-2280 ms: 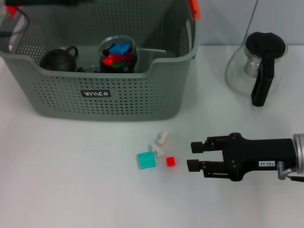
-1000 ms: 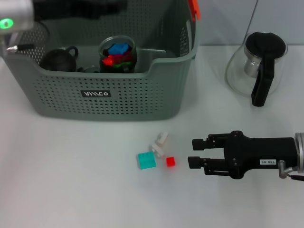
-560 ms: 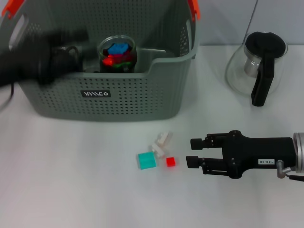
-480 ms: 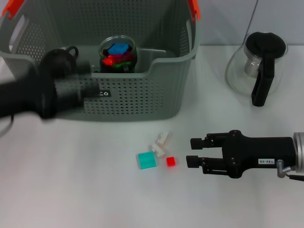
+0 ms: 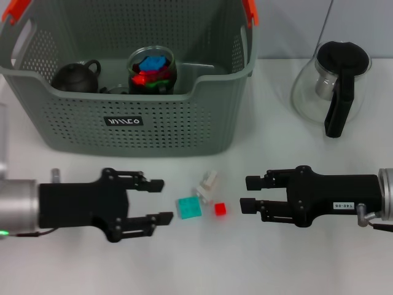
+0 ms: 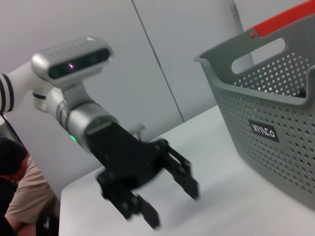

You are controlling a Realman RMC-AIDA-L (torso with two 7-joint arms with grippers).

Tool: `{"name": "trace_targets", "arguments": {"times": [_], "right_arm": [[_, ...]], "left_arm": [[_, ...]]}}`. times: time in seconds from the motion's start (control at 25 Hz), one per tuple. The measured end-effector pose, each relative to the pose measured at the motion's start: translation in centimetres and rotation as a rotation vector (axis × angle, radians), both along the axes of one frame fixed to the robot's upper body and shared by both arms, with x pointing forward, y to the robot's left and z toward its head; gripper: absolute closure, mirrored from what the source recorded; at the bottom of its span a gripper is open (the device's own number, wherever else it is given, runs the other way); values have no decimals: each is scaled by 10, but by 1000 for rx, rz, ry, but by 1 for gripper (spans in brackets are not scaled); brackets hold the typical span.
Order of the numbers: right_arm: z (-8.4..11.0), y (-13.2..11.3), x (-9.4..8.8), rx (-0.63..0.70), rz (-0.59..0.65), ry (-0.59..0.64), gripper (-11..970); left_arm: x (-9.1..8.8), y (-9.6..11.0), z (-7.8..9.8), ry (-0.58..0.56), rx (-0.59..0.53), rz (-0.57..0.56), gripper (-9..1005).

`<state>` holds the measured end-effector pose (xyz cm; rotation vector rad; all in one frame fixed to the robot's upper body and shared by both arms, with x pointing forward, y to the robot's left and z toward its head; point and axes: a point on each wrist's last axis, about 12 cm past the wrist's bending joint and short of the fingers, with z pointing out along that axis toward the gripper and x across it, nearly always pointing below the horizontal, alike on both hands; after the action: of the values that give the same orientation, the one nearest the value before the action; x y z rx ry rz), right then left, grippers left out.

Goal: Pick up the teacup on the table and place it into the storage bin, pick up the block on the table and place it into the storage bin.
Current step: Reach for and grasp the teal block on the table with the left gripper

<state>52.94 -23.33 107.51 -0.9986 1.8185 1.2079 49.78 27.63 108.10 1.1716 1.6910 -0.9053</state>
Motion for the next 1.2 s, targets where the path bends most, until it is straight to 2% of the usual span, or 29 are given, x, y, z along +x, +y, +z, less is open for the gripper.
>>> {"name": "trace_targets", "arguments": {"times": [0.32, 0.6, 0.96, 1.2], "right_arm": [[0, 0, 0, 1, 2, 0, 382], [-1, -4, -1, -14, 0, 6, 382], [-1, -32, -13, -2, -27, -3, 382], [0, -36, -14, 13, -43, -8, 382]], "left_arm": [[22, -29, -21, 3, 137, 1, 457], [30, -42, -32, -24, 213, -3, 470], [34, -48, -36, -44, 231, 5, 486], [39, -54, -45, -50, 251, 24, 496]]}}
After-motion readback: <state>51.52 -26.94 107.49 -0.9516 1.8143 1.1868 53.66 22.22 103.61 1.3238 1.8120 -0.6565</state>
